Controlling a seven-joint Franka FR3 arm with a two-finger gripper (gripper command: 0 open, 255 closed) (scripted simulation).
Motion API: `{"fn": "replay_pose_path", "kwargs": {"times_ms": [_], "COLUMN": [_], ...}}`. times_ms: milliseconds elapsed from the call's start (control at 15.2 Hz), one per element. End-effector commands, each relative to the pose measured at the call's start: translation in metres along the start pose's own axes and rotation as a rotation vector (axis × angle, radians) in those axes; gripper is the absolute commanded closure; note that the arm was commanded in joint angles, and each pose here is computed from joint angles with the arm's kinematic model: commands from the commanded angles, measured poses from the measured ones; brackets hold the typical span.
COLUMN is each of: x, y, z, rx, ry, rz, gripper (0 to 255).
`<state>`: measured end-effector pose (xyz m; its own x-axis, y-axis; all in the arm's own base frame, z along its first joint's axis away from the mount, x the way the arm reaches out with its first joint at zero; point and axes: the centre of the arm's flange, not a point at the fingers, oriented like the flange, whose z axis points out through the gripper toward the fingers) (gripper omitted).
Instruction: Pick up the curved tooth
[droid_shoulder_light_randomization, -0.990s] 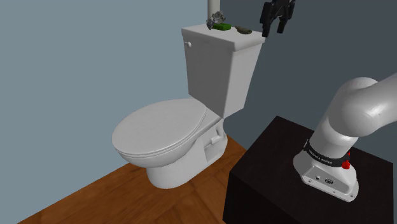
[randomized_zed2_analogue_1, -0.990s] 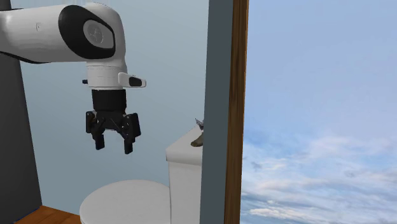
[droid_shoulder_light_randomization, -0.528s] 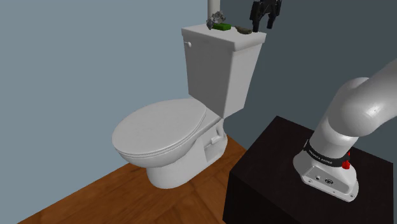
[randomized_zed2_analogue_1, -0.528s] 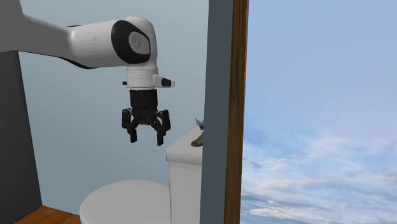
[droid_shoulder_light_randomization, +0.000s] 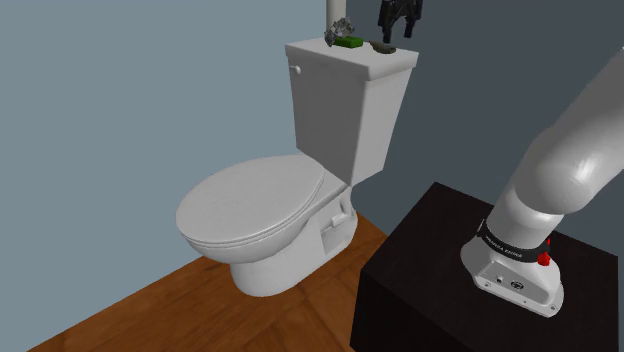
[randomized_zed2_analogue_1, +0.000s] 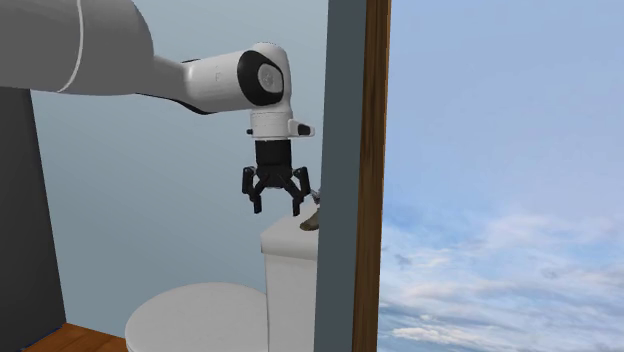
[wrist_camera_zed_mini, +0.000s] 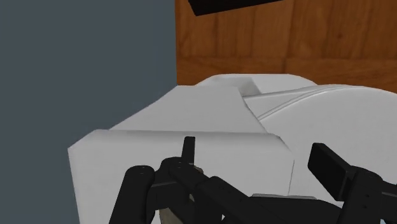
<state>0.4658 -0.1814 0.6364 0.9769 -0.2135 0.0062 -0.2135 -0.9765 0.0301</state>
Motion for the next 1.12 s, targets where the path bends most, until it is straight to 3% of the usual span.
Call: {"fn": "replay_pose_path", "kwargs": {"times_ms": [0,462,1056], "x": [0.022,0.103,0.103], "y": [0.011,0.054,0.053], "z": [0.0,0.0,0.04], "rx": [-0.007,-0.027,-0.027], "ry": [-0.001,-0.004,-0.004], "rz": [0.002,0.014,0.014], "gripper": [0,0,0]}}
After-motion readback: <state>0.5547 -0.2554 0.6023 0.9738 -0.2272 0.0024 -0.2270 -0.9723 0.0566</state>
